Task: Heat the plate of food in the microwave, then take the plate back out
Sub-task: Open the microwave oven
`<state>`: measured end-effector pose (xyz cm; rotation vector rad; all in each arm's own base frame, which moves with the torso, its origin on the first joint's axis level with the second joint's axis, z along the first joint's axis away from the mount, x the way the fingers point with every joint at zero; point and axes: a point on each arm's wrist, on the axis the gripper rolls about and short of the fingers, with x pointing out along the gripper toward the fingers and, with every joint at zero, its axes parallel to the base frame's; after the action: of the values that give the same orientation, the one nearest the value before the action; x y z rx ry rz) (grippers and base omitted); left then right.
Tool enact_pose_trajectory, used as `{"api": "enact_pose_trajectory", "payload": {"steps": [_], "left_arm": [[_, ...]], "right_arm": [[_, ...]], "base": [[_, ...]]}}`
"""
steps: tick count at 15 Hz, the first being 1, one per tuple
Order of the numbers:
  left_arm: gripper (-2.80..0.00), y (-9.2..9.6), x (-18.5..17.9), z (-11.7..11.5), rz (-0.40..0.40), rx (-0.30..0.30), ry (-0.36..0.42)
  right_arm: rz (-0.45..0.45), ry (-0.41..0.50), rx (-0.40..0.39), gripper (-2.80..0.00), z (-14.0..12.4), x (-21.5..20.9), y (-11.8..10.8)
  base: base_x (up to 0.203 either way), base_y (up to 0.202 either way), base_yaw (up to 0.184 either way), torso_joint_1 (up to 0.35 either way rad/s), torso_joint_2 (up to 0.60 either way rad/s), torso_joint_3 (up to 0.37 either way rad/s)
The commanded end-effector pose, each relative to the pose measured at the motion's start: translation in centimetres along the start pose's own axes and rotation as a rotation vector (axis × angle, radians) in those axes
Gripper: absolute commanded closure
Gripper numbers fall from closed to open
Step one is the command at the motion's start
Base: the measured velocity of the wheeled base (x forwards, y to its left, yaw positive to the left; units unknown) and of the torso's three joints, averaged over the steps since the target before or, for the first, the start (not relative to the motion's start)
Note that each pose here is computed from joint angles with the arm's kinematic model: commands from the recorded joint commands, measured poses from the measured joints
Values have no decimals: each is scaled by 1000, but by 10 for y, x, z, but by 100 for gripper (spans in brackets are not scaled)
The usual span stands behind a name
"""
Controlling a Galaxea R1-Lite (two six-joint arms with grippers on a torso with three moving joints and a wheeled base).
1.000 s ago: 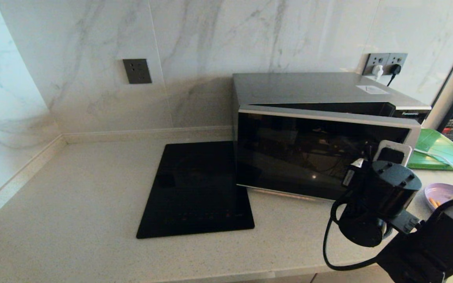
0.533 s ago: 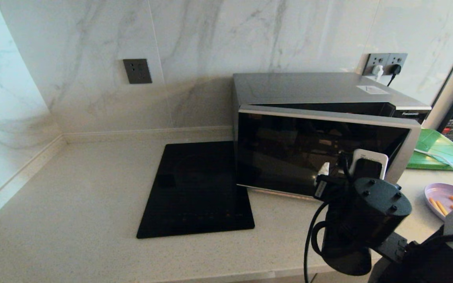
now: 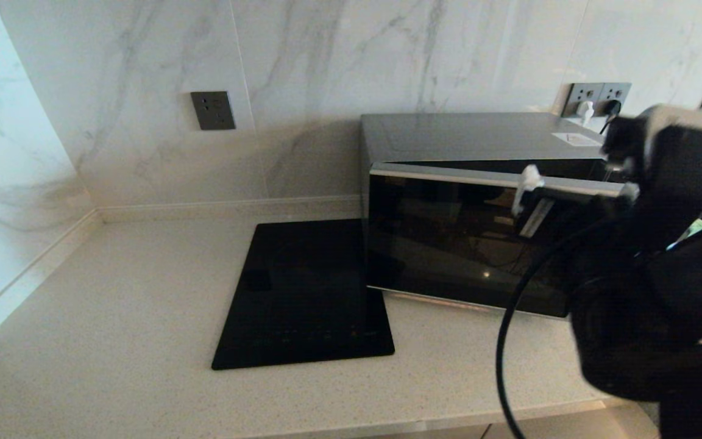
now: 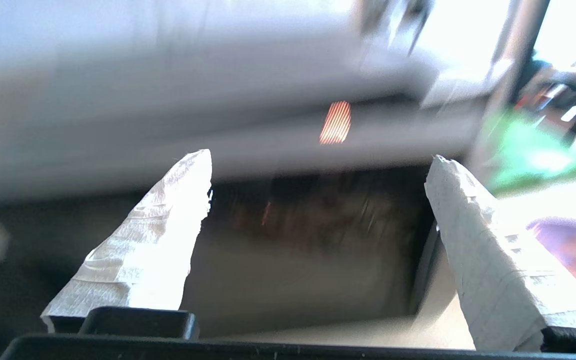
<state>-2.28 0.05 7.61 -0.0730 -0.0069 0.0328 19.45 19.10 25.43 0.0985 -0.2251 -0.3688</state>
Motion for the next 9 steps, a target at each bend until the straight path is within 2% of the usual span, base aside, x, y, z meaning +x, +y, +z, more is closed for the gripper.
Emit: {"api": "enact_pose_trajectory", "payload": {"steps": [1,4,7,9], "left_arm": [[0,0,0,0,1,-1,0],[0,0,0,0,1,-1,0],[0,0,0,0,1,-1,0],[0,0,0,0,1,-1,1]], "right_arm": [[-45,-54,32,-280,74,6,-30],[-26,-2,-135,-280,89,11,-30],[18,70,-331,-280,81,14,-26],[82,113,-484,-280,78,29,-34]], "base": [[0,0,0,0,0,0],[0,0,0,0,0,0],[0,0,0,0,0,0],[0,0,0,0,0,0]]}}
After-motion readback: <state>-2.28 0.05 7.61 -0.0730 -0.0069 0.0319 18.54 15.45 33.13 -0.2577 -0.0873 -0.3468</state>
